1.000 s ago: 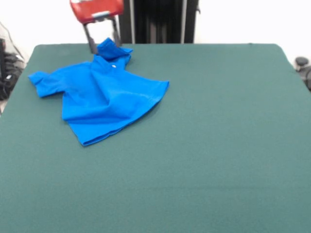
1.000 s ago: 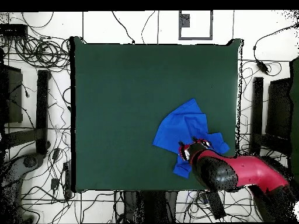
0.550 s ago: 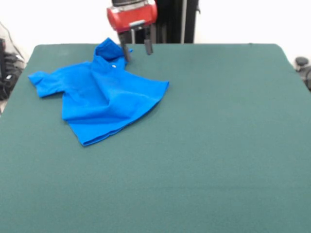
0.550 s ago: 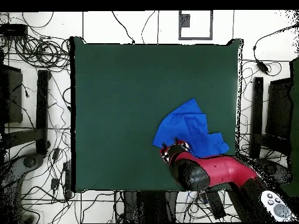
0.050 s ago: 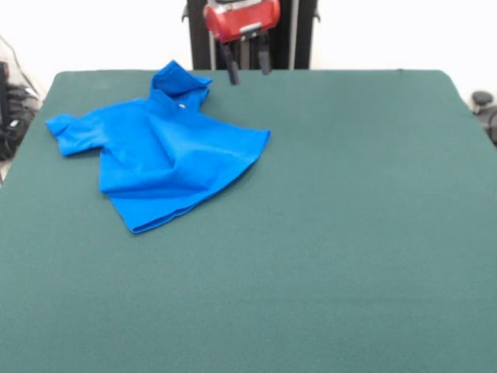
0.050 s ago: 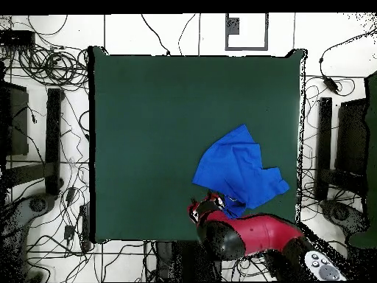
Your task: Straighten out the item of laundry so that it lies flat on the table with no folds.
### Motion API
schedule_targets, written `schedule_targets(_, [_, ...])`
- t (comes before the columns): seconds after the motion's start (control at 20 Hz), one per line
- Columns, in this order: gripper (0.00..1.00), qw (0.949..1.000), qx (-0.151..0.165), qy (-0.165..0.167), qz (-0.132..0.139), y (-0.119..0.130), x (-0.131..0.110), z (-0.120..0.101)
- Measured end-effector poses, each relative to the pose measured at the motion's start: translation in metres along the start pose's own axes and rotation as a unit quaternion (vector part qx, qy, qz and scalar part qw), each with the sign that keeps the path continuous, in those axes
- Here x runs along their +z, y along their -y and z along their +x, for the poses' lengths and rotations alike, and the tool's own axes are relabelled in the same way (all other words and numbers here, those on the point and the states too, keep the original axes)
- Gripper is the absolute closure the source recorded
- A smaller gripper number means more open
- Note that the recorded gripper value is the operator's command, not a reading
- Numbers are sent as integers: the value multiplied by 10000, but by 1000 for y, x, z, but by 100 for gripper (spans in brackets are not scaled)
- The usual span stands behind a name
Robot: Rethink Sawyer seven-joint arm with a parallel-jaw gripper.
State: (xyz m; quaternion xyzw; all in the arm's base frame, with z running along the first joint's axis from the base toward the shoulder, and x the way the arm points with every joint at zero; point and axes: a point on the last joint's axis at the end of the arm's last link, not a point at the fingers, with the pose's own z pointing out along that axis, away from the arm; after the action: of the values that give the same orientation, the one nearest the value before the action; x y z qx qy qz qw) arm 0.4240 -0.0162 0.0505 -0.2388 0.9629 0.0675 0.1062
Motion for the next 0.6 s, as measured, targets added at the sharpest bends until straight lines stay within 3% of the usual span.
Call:
schedule_targets(0.2, [0,9999,41,-136,66,-29,-20,21])
schedule_targets(0.6, [0,9982,381,-412,200,-59,-52,46])
